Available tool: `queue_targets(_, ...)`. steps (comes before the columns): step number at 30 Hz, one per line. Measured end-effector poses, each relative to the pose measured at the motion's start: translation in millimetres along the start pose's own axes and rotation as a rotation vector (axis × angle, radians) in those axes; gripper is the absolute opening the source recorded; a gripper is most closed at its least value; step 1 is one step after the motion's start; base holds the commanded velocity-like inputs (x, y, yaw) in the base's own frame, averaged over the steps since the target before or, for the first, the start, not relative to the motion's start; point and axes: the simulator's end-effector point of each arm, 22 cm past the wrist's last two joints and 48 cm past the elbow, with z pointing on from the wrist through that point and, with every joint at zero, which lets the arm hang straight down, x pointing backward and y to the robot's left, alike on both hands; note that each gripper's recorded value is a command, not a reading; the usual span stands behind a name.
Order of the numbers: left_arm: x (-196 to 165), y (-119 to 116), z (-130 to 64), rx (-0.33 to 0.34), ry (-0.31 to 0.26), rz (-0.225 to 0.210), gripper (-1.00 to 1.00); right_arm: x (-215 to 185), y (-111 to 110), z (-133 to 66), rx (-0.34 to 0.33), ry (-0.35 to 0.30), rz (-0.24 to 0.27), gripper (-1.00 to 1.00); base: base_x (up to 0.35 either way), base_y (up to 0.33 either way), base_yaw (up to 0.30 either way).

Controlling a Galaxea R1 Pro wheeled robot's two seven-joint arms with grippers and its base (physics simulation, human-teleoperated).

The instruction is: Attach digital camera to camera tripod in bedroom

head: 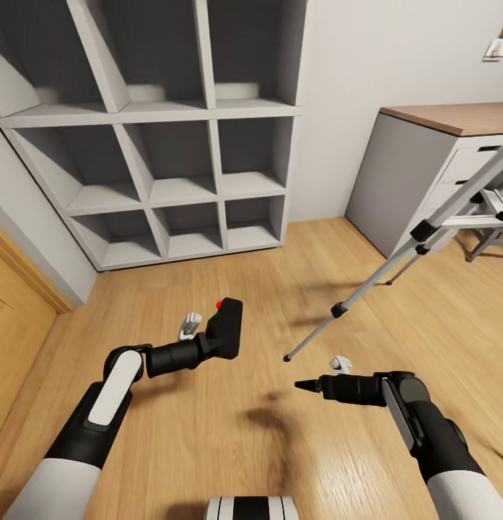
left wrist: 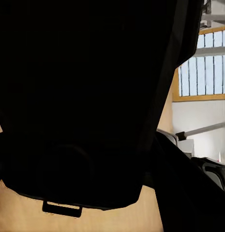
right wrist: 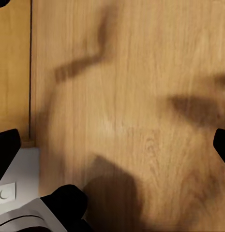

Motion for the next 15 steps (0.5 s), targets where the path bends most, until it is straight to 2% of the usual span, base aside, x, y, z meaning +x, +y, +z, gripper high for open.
queue_targets(9,-5.6,-20.0,-8.3,0.022,-0.017,0.02,-1.0,-10.2,21.0,-12.8,-0.031,-0.016,-0.019,1.0,0.0,0.0,0.0)
queue_targets(15,-7.9,-30.4,-13.4,0.028,-0.025,0.033,-1.0,-15.5,25.4,-25.4,-0.025,-0.022,-0.025,1.0,0.0,0.0,0.0)
